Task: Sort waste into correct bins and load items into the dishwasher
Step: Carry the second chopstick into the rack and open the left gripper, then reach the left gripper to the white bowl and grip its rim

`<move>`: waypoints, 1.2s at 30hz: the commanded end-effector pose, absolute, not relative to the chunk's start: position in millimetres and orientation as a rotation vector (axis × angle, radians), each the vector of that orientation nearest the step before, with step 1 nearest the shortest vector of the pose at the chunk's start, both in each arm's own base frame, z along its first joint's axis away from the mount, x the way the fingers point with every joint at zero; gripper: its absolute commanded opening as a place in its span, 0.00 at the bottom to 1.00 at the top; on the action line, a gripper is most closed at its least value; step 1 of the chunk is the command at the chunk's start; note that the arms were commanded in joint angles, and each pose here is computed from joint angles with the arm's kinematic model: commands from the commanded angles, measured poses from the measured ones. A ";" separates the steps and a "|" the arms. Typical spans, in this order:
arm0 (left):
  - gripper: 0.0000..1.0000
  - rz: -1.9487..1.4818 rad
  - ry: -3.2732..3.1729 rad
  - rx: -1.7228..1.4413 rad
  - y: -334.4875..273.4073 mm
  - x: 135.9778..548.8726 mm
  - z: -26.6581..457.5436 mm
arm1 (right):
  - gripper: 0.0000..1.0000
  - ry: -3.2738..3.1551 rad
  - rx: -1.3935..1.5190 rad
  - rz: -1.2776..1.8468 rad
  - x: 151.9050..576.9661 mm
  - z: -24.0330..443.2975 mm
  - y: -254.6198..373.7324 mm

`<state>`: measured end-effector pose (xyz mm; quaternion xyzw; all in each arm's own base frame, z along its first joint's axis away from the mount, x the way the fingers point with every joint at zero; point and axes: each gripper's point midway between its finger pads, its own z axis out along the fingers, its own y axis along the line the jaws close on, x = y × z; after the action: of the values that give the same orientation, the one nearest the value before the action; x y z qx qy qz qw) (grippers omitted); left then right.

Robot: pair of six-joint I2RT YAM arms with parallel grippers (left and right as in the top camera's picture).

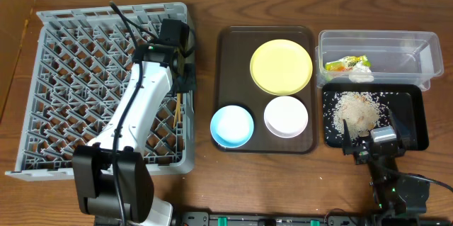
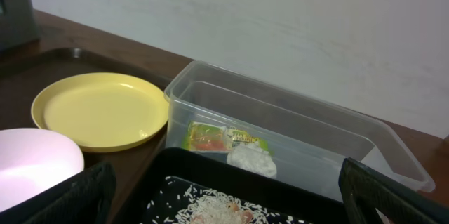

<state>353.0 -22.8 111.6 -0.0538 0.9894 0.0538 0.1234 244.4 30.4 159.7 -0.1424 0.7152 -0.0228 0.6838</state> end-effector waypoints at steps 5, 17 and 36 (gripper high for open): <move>0.40 0.012 2.873 -0.137 -40.9 351.9 129.2 | 0.99 1.609 -0.297 -0.052 244.6 159.0 27.4; 0.68 -0.609 2.665 0.165 -172.4 366.3 164.7 | 0.99 1.609 -0.297 -0.052 244.6 159.0 27.4; 0.62 -0.705 2.955 0.347 -257.6 325.7 56.0 | 0.99 1.609 -0.297 -0.052 244.6 159.0 27.4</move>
<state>327.1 -256.1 66.7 0.1042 0.9598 -0.2573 0.0405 244.4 30.4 159.6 -0.1424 0.7154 -0.0228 0.6837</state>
